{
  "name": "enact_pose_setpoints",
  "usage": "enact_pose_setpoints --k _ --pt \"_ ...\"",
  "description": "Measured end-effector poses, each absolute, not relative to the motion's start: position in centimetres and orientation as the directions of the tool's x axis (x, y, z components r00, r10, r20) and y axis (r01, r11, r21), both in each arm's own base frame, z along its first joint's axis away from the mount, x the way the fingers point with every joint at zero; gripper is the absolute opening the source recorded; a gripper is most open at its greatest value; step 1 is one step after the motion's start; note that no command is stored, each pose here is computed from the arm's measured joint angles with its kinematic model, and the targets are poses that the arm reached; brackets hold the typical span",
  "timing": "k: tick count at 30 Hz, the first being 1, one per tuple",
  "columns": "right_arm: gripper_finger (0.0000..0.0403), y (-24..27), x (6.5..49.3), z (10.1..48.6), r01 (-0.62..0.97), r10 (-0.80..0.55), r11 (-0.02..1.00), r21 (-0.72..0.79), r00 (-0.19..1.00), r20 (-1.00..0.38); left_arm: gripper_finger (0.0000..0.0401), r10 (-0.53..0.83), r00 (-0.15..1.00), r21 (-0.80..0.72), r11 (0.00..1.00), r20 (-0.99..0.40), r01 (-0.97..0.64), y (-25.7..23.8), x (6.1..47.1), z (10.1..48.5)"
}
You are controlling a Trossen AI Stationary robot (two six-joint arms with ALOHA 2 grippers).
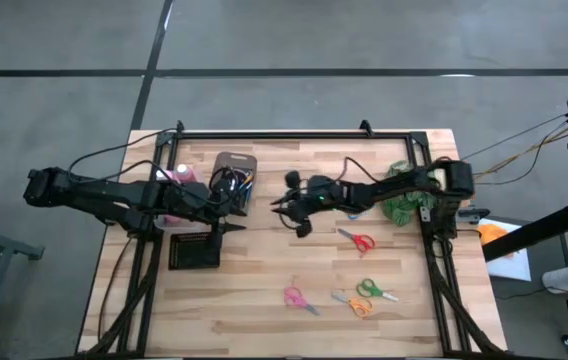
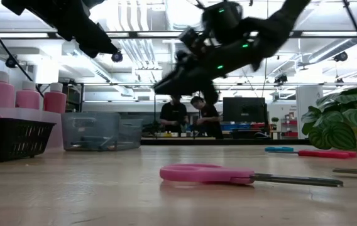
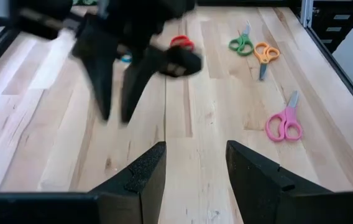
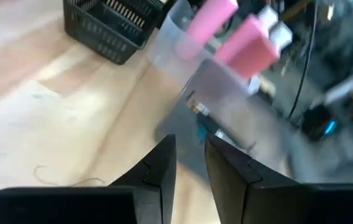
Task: Pick & Place Paint Supplies
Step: Put the red scissors into the black basket
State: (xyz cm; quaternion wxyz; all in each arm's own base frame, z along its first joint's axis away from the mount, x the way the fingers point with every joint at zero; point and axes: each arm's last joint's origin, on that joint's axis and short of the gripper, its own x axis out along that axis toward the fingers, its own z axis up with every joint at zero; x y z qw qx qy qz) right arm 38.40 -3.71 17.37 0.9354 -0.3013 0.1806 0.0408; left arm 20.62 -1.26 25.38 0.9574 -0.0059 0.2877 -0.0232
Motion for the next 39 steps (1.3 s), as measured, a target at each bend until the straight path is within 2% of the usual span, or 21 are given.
enact_pose_setpoints --k 5,13,16,19,23,30,39 --pt "0.0081 -1.5 34.6 18.2 -0.098 -0.058 0.932 -0.348 0.909 -0.412 0.0165 -0.047 0.825 -0.024 0.999 -0.563 0.041 -1.3 20.5 25.3" --pt "0.0081 3.0 30.6 19.6 0.050 -0.172 0.973 -0.225 0.807 -0.565 0.0165 -0.047 0.821 -0.024 0.999 -0.569 0.041 -1.3 20.5 25.2" --pt "0.0081 4.1 29.7 20.3 0.131 -0.164 0.986 -0.100 0.738 -0.655 0.0165 -0.047 0.821 -0.024 0.999 -0.569 0.040 -1.3 20.5 25.2" --pt "0.0081 5.0 29.2 21.0 0.238 -0.138 0.971 0.033 0.666 -0.733 0.0165 -0.047 0.821 -0.024 0.999 -0.569 0.040 -1.2 20.5 25.2" --pt "0.0081 5.9 29.3 21.8 0.278 -0.065 0.951 0.136 0.609 -0.790 0.0165 -0.047 0.821 -0.024 0.999 -0.569 0.040 -1.2 20.5 25.2" --pt "0.0081 6.9 30.1 22.4 0.332 -0.050 0.928 0.169 0.561 -0.826 0.0165 -0.047 0.816 -0.024 0.999 -0.576 0.040 -1.3 20.5 25.1" --pt "0.0081 6.8 27.9 21.6 0.589 0.032 0.780 0.211 0.299 -0.954 0.0165 -0.047 0.816 -0.024 0.999 -0.577 0.040 -1.2 20.4 25.1"
